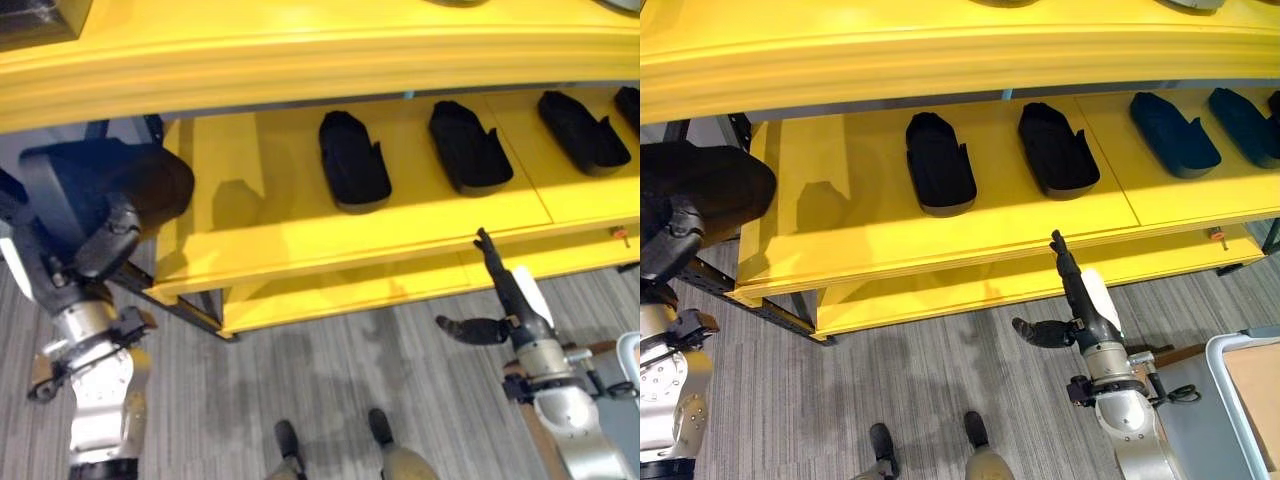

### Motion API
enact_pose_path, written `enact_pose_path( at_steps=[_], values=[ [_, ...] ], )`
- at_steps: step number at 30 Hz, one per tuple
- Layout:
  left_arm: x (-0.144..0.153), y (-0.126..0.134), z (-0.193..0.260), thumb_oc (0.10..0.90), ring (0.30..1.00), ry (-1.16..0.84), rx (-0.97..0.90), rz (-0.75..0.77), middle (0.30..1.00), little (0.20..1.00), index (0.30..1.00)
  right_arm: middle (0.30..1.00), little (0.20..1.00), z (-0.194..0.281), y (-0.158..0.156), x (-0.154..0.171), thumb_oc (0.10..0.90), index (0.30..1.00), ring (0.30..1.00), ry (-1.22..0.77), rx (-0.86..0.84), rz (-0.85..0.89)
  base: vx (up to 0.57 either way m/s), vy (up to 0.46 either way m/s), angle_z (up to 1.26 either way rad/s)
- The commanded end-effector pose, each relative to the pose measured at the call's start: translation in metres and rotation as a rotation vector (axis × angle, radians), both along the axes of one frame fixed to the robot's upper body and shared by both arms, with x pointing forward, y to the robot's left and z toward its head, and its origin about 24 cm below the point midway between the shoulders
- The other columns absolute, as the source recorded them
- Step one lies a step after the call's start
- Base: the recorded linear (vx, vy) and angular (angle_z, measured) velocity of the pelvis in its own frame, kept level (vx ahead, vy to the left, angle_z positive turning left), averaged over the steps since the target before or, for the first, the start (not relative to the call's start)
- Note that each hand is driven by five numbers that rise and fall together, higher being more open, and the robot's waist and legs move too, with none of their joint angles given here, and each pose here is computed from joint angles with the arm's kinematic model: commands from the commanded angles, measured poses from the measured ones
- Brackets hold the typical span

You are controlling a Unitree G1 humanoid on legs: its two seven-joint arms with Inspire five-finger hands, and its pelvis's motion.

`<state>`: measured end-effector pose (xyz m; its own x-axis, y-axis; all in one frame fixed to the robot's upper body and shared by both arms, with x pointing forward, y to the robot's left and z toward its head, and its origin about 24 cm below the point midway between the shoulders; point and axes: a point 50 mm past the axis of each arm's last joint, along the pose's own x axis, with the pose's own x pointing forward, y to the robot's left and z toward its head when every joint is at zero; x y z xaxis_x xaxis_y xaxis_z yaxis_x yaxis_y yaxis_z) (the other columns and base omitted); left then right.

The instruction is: Move parts from the plastic box to the shelf.

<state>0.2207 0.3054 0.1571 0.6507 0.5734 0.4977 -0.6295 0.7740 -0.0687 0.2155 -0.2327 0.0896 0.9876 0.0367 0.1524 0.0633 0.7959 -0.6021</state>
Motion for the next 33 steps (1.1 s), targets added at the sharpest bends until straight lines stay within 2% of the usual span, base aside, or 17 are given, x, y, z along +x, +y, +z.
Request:
enact_pose_path(
  at_steps=[1,3,5,9,10,12,13,21,33],
  values=[
    [-0.005,-0.003,0.076,0.4,0.3,-0.255,0.342,0.112,0.3,0.3,0.3,1.0,1.0,0.047,0.0,0.004,0.9,1.0,1.0,-0.26,-0.01,0.043,0.0,0.0,0.0],
    [-0.008,-0.001,0.081,0.4,0.3,-0.21,0.485,0.207,0.3,0.3,0.3,1.0,1.0,0.048,-0.001,0.004,0.9,1.0,1.0,-0.267,-0.013,0.04,0.0,0.0,0.0],
    [-0.008,-0.001,0.083,0.4,0.3,-0.197,0.53,0.231,0.3,0.3,0.3,1.0,1.0,0.048,-0.002,0.004,0.9,1.0,1.0,-0.268,-0.012,0.04,0.0,0.0,0.0],
    [-0.009,0.001,0.093,0.4,0.3,-0.11,0.801,0.338,0.3,0.3,0.3,1.0,1.0,0.048,-0.005,0.003,0.9,1.0,1.0,-0.269,-0.025,0.032,0.0,0.0,0.0],
    [-0.009,0.001,0.093,0.4,0.3,-0.109,0.803,0.339,0.3,0.3,0.3,1.0,1.0,0.048,-0.005,0.003,0.9,1.0,1.0,-0.269,-0.024,0.032,0.0,0.0,0.0],
    [-0.008,-0.001,0.101,0.4,0.3,-0.044,1.032,0.399,0.3,0.3,0.3,1.0,1.0,0.048,-0.008,0.002,0.9,1.0,1.0,-0.264,-0.025,0.027,0.0,0.0,0.0],
    [-0.008,-0.001,0.102,0.4,0.3,-0.044,1.034,0.4,0.3,0.3,0.3,1.0,1.0,0.047,-0.008,0.002,0.9,1.0,1.0,-0.263,-0.023,0.027,0.0,0.0,0.0],
    [0.0,-0.021,0.118,0.4,0.3,0.008,1.449,0.413,0.3,0.3,0.3,1.0,1.0,0.049,-0.011,0.0,0.9,1.0,1.0,-0.267,-0.039,0.032,0.0,0.0,0.0],
    [0.01,-0.045,0.127,0.4,0.3,0.017,1.852,0.378,0.3,0.3,0.3,1.0,1.0,0.05,-0.013,-0.006,0.9,1.0,1.0,-0.271,-0.058,0.045,0.0,0.0,0.0]
  ],
)
